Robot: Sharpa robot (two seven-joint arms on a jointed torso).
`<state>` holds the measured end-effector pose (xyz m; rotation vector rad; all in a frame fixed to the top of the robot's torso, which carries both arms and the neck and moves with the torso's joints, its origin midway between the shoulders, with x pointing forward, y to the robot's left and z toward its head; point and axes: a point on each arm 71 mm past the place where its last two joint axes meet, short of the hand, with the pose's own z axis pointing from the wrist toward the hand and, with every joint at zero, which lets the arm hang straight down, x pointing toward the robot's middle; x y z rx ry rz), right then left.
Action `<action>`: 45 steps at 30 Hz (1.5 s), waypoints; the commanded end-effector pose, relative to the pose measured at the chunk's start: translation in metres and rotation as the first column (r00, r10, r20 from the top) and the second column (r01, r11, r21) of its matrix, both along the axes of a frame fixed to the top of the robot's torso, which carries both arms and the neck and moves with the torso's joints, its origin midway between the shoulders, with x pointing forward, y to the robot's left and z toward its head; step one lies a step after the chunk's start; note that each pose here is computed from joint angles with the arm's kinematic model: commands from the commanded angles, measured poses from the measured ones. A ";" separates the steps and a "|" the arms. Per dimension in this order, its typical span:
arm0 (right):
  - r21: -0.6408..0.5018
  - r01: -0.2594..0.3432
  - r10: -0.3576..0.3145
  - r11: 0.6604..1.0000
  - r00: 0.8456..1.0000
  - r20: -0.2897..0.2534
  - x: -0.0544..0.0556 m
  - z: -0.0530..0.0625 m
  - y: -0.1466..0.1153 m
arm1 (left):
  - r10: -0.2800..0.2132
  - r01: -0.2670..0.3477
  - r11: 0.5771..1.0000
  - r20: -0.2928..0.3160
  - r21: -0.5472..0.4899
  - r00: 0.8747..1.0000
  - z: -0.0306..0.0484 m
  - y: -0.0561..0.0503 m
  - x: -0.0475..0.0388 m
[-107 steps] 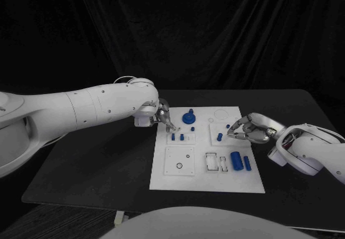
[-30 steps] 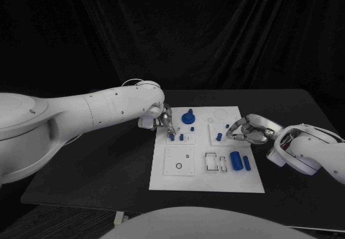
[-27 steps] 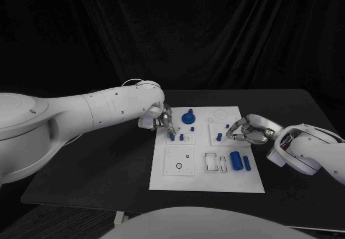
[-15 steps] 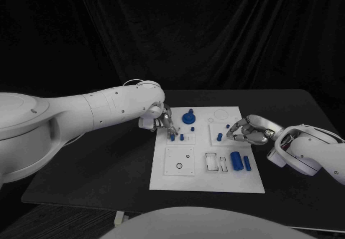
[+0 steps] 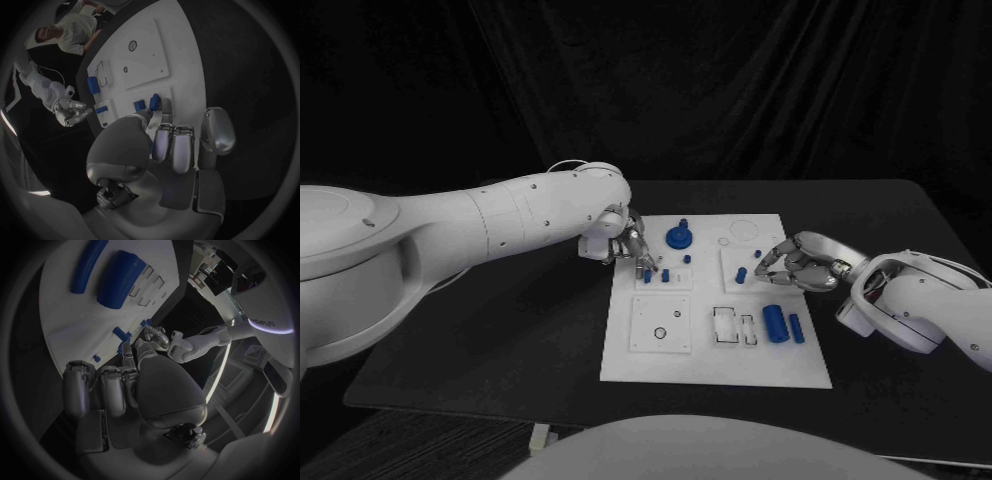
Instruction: Assemble the parts on the task board
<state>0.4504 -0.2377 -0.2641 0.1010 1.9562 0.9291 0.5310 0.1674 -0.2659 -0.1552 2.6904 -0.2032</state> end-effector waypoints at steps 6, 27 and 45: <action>-0.015 0.004 -0.004 1.000 1.000 -0.026 -0.001 -0.003 -0.001 | 0.002 -0.003 1.000 -0.003 -0.021 1.000 -0.0011 -0.002 -0.0013; -0.024 0.001 -0.002 1.000 0.999 -0.045 -0.001 -0.005 0.000 | 0.004 -0.003 0.999 0.014 -0.045 1.000 -0.0003 -0.003 -0.0010; -0.028 -0.001 -0.001 1.000 0.999 -0.053 -0.002 -0.006 -0.001 | 0.005 -0.005 1.000 0.000 -0.022 1.000 -0.0009 -0.001 -0.0025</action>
